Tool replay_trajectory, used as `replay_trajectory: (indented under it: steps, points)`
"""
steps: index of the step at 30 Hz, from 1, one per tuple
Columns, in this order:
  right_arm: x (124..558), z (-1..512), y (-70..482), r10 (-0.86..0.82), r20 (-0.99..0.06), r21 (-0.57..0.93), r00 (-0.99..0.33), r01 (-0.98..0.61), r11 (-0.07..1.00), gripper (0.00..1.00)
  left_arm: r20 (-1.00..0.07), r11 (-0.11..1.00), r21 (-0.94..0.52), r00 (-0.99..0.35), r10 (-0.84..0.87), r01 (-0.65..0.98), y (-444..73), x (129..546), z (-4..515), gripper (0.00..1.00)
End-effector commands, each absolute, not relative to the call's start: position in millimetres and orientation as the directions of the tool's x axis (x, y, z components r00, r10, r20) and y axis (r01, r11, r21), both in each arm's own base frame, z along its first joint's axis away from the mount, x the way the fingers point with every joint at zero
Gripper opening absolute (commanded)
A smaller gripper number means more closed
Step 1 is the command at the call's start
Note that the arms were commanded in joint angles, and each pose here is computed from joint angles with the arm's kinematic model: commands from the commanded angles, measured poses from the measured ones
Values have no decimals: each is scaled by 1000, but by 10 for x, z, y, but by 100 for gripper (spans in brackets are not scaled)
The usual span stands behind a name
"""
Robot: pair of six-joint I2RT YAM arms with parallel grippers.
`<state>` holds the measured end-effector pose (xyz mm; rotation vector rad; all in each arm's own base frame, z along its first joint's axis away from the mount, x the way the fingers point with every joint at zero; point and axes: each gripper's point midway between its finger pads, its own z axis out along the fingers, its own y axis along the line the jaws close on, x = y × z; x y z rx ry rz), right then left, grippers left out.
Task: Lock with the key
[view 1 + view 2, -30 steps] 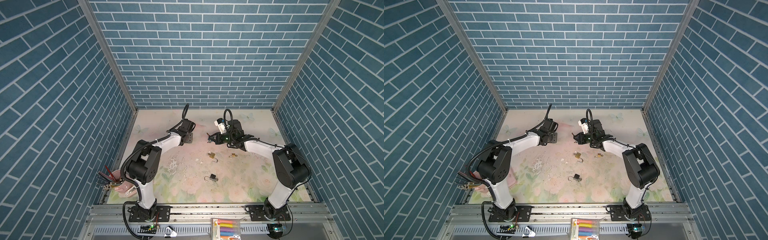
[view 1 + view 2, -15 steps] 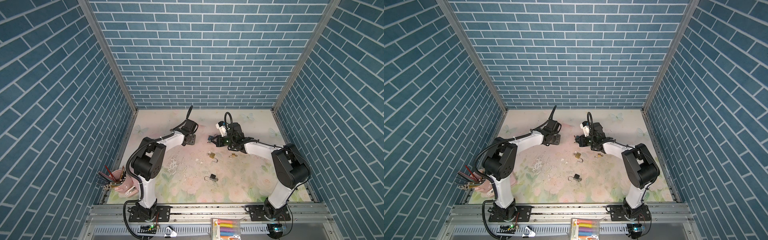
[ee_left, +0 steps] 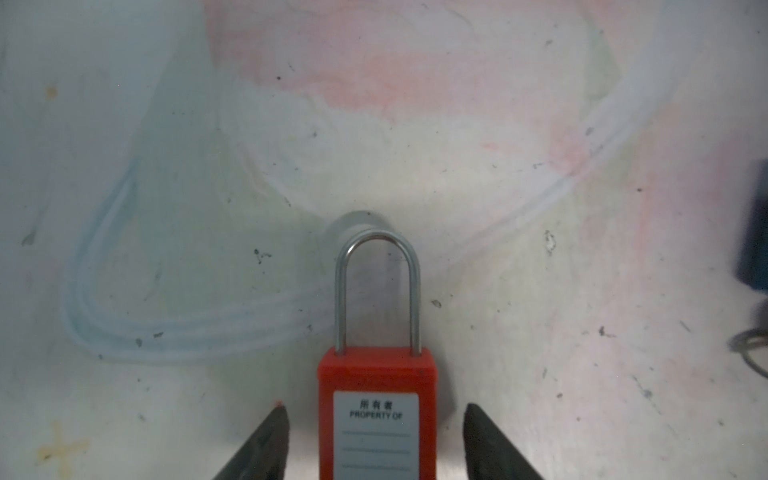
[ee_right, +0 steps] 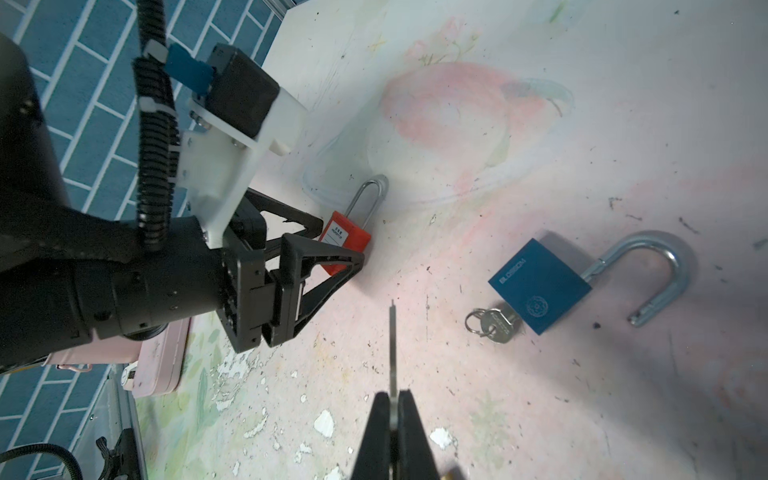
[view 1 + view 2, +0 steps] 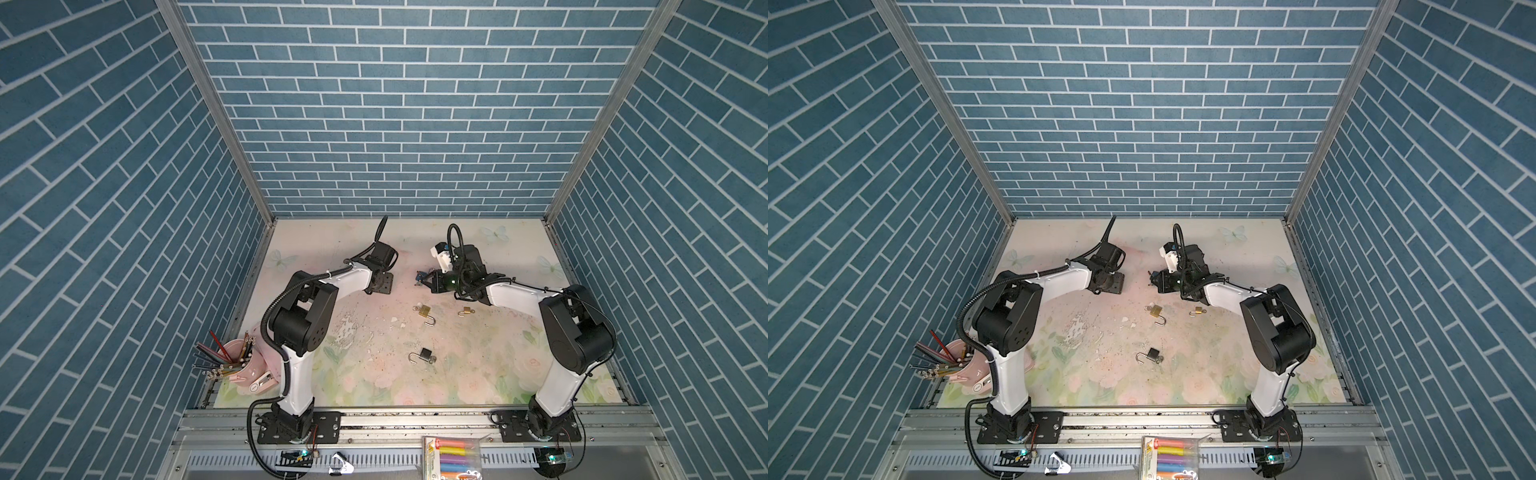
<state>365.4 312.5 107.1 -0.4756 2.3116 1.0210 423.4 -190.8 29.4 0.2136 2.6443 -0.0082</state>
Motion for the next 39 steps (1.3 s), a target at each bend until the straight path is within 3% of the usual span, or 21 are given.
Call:
replay_trajectory:
  steps: [1, 5, 9, 11, 15, 19, 22, 28, 35, 39]
  points:
    - [3708, 1164, 3189, -106, -638, 545, -763, -545, 637, 0, -502, 989, 31, -853, 142, 147, -1931, 4271, 444, 73]
    - [3719, 1222, 3197, -102, -630, 553, -770, -537, 637, 0, -618, 988, -12, -779, 111, 151, -1975, 4379, 951, 74]
    - [3701, 1314, 3232, -78, -607, 590, -791, -514, 622, 0, -820, 976, -78, -570, 52, 201, -1987, 4389, 1985, 74]
    - [3699, 1338, 3255, -66, -596, 607, -801, -502, 616, 0, -895, 969, -94, -446, 19, 230, -1913, 4257, 2452, 88]
    - [3698, 1280, 3314, -84, -564, 613, -821, -485, 624, 0, -980, 954, -50, -198, 10, 296, -1667, 3794, 3148, 88]
    - [3705, 1232, 3360, -113, -551, 605, -827, -489, 628, 0, -996, 963, -38, -83, -16, 267, -1324, 3422, 3226, 88]
    - [3706, 1178, 3415, -132, -529, 613, -838, -485, 624, 0, -988, 967, -109, -134, -79, 229, -1088, 3360, 3027, 88]
    - [3711, 950, 3602, -170, -482, 625, -860, -473, 621, 0, -848, 882, -443, -395, -354, 161, -689, 3469, 2413, 88]
    - [3805, 791, 3795, -188, -449, 631, -874, -459, 626, 4, -719, 841, -536, -563, -409, 73, -624, 3578, 1866, 88]
    - [3882, 676, 3819, -172, -422, 629, -890, -424, 651, 6, -683, 820, -569, -593, -426, 66, -655, 3601, 1774, 88]
